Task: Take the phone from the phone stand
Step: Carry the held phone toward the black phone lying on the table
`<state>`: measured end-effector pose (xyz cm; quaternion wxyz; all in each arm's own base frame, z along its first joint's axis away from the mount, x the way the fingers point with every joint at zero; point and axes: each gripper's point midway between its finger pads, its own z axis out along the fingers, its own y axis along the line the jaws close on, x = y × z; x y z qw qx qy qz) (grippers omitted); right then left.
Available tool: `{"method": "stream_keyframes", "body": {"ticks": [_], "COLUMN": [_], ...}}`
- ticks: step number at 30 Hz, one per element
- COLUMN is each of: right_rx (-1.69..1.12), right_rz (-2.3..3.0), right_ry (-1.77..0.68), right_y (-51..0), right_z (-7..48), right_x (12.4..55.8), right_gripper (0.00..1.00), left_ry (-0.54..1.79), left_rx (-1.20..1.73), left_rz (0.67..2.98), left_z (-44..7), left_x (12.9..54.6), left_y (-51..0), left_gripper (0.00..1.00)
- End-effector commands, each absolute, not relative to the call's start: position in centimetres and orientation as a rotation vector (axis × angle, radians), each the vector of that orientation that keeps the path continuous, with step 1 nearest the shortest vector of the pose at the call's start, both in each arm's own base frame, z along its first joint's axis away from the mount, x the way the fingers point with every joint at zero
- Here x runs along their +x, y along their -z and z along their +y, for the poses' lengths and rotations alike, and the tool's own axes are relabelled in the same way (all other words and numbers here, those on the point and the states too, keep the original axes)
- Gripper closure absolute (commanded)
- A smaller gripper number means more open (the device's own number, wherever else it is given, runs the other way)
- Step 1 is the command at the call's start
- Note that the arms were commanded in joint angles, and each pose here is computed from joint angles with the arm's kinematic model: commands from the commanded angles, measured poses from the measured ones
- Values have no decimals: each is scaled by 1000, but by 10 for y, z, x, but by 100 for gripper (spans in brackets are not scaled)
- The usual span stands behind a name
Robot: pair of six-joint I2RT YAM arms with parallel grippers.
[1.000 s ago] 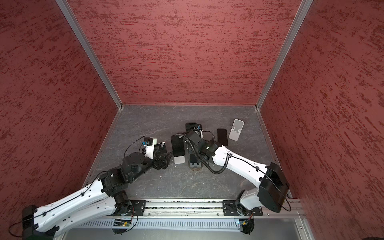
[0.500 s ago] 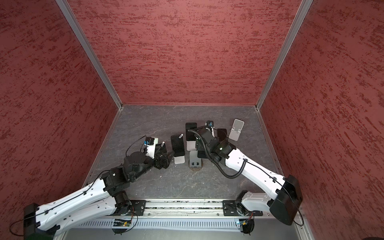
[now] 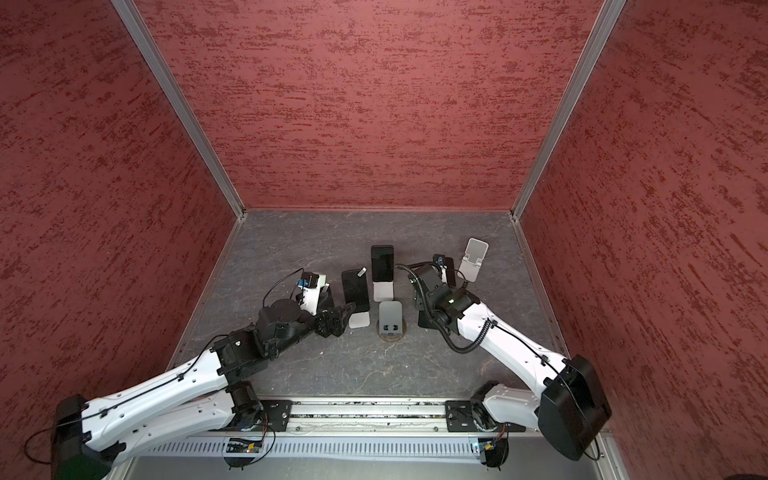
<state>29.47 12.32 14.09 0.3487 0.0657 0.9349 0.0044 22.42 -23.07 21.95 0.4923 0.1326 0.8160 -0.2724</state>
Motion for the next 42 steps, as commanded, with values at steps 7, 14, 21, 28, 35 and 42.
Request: {"method": "stream_keyframes", "body": {"ticks": [7,14,21,28,35,42], "right_rx": [115,47,14,-38,-59,-31], "right_rz": [2401,2408,2430,2454,2479,2492], "right_ry": [-27,10,-9,-110,-131,-145], "right_y": [-133,-128,-114,-104,-93,-84], "right_z": [132,138,139,146,149,148], "right_x": [330,354,373,391,406,417], "right_gripper": [41,41,41,40,40,40], "left_ry": [667,644,631,624,614,614], "left_rx": [328,330,314,315,313,302], "left_rz": [1941,1943,1944,1943,1952,1954], "left_z": [-234,-230,-226,-227,-226,-226], "left_x": [226,226,226,228,227,228], "left_y": [-237,-241,-239,-241,-239,-238], "left_gripper": [1,0,1,1,0,0]}}
